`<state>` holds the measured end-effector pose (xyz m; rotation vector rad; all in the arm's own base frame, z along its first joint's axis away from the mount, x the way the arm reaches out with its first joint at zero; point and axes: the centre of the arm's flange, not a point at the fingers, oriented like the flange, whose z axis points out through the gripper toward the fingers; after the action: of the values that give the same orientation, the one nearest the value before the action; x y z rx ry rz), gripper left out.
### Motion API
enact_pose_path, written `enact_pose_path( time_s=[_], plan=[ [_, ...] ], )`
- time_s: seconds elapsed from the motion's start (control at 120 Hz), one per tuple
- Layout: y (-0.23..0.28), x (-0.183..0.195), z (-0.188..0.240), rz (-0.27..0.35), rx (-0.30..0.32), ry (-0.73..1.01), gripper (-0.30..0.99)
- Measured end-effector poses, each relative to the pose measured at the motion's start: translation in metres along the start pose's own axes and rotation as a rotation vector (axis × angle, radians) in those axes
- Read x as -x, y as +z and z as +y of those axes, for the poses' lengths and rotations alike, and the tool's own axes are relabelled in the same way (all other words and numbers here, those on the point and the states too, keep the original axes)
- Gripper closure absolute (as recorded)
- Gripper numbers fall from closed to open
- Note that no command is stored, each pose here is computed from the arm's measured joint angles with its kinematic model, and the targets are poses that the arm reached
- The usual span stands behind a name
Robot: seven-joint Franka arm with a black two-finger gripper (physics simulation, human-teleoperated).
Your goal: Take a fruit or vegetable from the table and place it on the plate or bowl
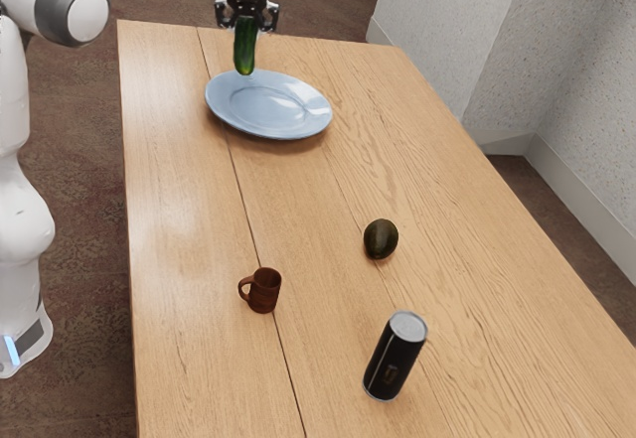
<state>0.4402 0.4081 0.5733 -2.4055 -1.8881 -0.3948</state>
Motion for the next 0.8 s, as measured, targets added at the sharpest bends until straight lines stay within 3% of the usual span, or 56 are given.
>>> enact_pose_path(
  time_s=[0.083,0.217,0.325,0.508,0.65,0.8],
  plan=[
    [-0.002,0.027,0.042,-0.009,0.016,0.1,0.49],
    [-0.016,0.112,0.133,-0.027,0.07,0.327,0.49],
    [-0.025,0.15,0.162,-0.034,0.093,0.424,0.49],
    [-0.022,0.113,0.132,-0.023,0.078,0.375,0.49],
    [-0.015,0.071,0.093,-0.03,0.078,0.291,0.2],
    [-0.043,0.066,0.067,-0.044,0.138,0.132,0.07]
  ],
)
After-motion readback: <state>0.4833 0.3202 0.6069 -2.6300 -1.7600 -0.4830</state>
